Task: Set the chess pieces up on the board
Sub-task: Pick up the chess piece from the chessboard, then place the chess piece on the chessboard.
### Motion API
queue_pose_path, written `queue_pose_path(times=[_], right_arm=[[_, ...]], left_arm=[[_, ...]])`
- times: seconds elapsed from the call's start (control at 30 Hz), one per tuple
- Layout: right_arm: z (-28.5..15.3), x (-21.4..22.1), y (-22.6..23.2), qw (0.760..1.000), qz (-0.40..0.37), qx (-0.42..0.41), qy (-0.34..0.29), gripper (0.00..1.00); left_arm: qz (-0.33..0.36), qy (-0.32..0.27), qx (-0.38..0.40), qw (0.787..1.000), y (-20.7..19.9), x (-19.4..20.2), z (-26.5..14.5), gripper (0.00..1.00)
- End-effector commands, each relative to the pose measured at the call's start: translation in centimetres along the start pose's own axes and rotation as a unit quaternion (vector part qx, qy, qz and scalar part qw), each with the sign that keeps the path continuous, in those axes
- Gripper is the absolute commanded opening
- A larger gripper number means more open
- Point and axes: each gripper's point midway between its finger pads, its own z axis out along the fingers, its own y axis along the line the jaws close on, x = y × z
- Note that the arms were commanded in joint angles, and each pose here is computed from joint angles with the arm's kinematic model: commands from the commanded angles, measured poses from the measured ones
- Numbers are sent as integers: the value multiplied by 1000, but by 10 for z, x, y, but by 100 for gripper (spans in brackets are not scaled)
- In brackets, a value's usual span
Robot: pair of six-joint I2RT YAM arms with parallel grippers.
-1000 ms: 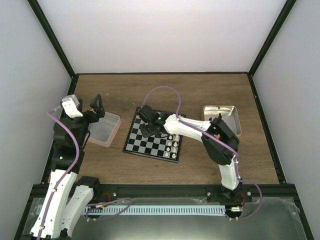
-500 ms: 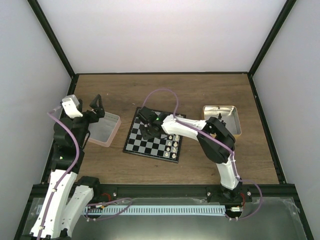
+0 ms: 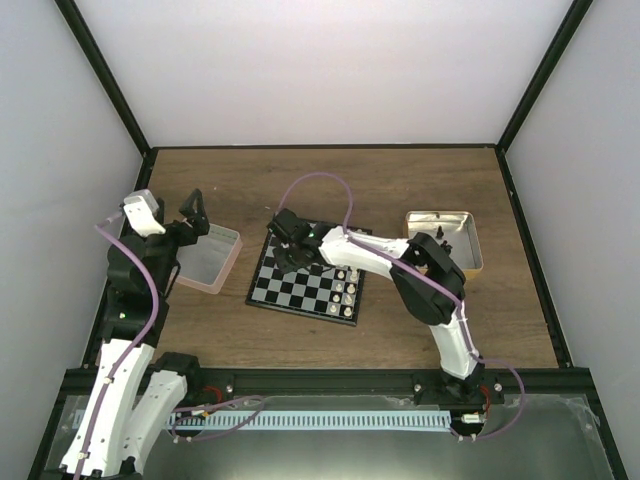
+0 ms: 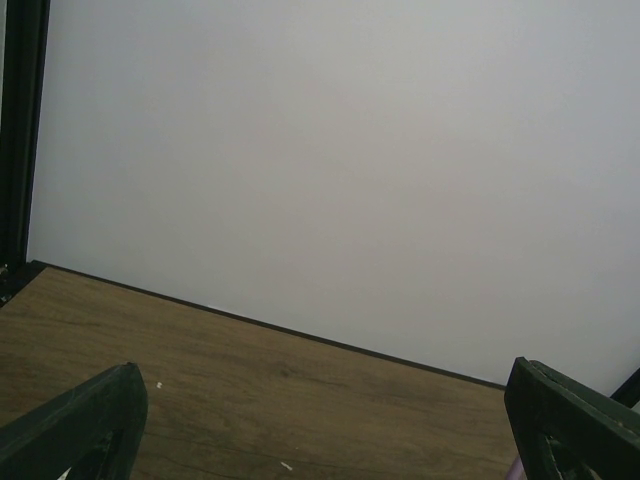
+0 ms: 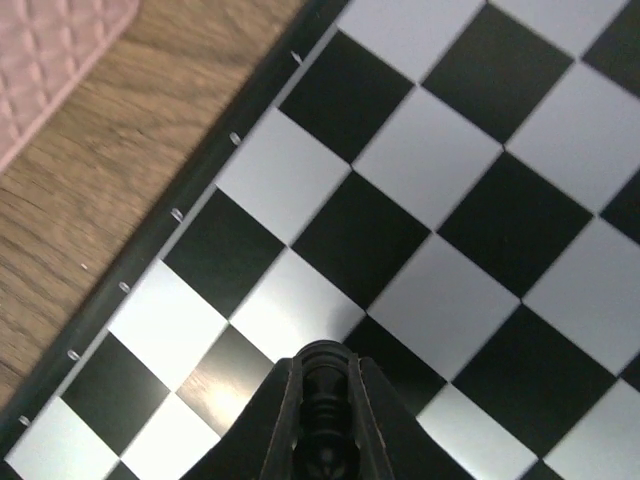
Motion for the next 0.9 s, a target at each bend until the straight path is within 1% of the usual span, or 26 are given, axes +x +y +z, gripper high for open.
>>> queue_pose_path(times=[0.0,0.17,0.43,0.73,0.87], right_arm=[[-1,-29,19,999,-12,-18,-41,9],[4,-39,32,998,-16,-41,-49,9],[16,-41,48,997,-21,-61,-43,9],[28,-31,51,998,-28,-51,-29,9],[33,-28,49,998,-31,-41,-24,13]], left_arm=[[3,-10,-4,1000,0,-8,-1,100],[4,-7,-6,1000,2,-6,1,100],[2,-10,-9,1000,2,-7,-1,100],[2,-11,-14,1000,4,-7,-1,100],[3,-13,-17,1000,5,-8,-2,100]])
